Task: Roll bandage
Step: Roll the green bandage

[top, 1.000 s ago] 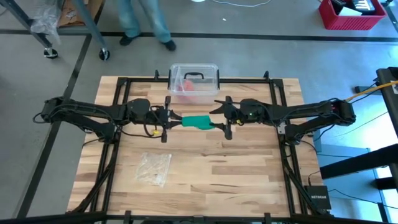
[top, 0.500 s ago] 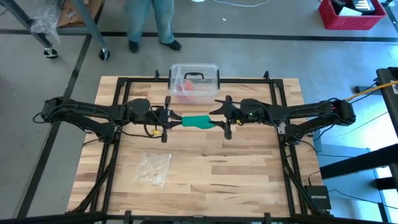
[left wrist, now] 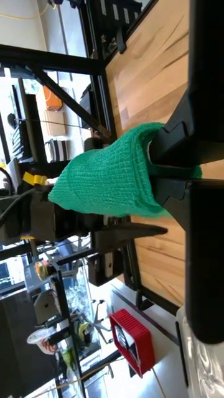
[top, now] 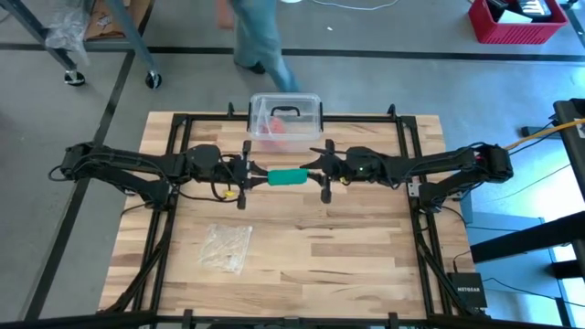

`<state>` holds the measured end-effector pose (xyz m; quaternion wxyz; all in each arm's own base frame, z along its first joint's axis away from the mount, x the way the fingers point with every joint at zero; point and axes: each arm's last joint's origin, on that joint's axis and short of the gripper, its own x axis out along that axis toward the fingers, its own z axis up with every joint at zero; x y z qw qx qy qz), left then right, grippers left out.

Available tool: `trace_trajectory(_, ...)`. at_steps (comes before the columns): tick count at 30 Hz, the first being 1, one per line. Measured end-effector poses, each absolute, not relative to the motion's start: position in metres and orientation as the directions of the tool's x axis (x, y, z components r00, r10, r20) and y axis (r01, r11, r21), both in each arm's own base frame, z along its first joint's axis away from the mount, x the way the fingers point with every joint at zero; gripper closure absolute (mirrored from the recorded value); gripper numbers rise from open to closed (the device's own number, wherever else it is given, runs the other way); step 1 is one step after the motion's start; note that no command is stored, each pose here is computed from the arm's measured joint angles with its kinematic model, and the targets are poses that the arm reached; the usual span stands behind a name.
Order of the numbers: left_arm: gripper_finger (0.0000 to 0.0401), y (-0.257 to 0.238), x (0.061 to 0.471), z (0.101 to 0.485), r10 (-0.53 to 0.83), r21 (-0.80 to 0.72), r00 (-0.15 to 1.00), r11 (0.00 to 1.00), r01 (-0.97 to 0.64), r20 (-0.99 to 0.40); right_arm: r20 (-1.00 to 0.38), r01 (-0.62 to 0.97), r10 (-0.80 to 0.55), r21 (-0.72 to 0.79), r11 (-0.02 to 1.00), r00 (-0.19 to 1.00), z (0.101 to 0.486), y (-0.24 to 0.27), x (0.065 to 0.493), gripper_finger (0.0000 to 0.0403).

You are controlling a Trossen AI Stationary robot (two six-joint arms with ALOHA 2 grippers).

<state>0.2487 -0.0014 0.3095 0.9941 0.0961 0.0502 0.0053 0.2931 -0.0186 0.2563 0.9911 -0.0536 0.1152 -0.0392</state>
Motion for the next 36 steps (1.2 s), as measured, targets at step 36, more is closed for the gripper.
trace_trajectory(36, 0.0390, -0.026, 0.243, 0.345, -0.080, 0.260, 0.963, 0.966, 0.011, 0.258, -0.119, 0.109, -0.150, -0.294, 0.950, 0.982, 0.262, 0.006, 0.300, 0.0399)
